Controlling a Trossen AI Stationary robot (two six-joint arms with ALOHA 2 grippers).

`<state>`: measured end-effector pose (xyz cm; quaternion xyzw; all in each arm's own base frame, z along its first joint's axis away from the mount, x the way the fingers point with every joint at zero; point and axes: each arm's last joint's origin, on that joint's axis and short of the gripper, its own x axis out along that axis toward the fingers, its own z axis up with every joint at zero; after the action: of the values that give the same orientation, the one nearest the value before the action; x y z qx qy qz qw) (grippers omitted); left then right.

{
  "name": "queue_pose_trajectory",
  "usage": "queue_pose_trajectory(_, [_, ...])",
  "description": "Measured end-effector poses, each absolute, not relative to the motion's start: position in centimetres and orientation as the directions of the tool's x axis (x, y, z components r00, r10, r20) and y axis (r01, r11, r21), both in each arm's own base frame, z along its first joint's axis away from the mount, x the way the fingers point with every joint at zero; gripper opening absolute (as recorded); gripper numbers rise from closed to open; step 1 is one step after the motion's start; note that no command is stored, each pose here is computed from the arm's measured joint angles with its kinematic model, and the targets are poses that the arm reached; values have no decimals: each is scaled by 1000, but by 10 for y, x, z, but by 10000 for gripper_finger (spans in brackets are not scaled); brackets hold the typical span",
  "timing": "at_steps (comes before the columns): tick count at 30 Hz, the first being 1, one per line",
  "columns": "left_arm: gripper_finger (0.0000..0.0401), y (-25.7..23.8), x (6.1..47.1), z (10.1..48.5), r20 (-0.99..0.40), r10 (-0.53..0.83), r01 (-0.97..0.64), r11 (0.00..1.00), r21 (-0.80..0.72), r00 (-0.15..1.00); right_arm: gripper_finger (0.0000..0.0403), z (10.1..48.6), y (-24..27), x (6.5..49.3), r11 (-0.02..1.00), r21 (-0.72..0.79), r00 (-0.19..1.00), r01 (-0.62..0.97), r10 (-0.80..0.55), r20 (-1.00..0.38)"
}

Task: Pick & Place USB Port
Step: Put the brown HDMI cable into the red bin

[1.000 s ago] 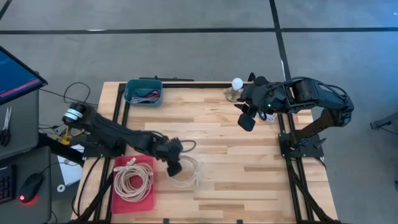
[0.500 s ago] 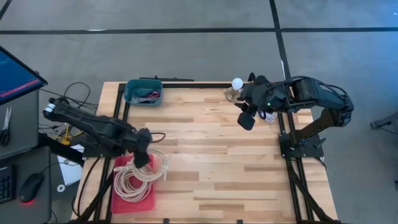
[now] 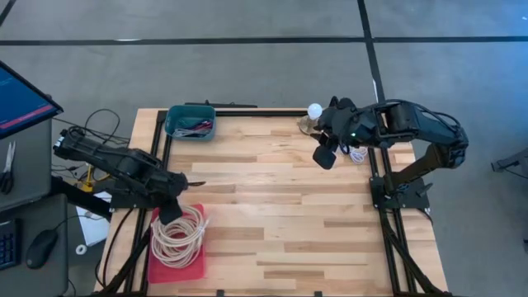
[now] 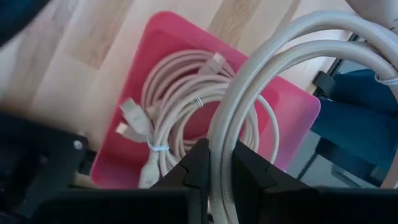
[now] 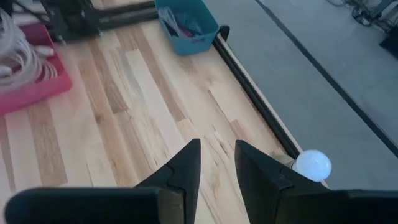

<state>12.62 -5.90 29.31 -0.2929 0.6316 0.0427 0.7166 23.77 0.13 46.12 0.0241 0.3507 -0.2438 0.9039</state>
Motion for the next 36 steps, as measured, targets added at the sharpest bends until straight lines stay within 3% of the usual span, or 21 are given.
queue_pose_trajectory(7, [38,-59,124,287,-941,-308,-456,824,-337,140,91,447,2,243,881,-153,600,448,-423,-679])
queue_pose_trajectory(15, [38,-62,115,235,-945,-324,-469,840,-273,-32,91,437,2,245,878,-153,574,453,-419,-703])
queue_pose_trajectory(26, [40,-70,117,182,-928,-370,-484,808,-337,29,91,438,2,246,877,-150,576,457,-420,-701])
queue_pose_trajectory(36, [165,-70,115,179,-909,-417,-502,786,-361,1,91,438,0,246,872,-153,572,465,-428,-700])
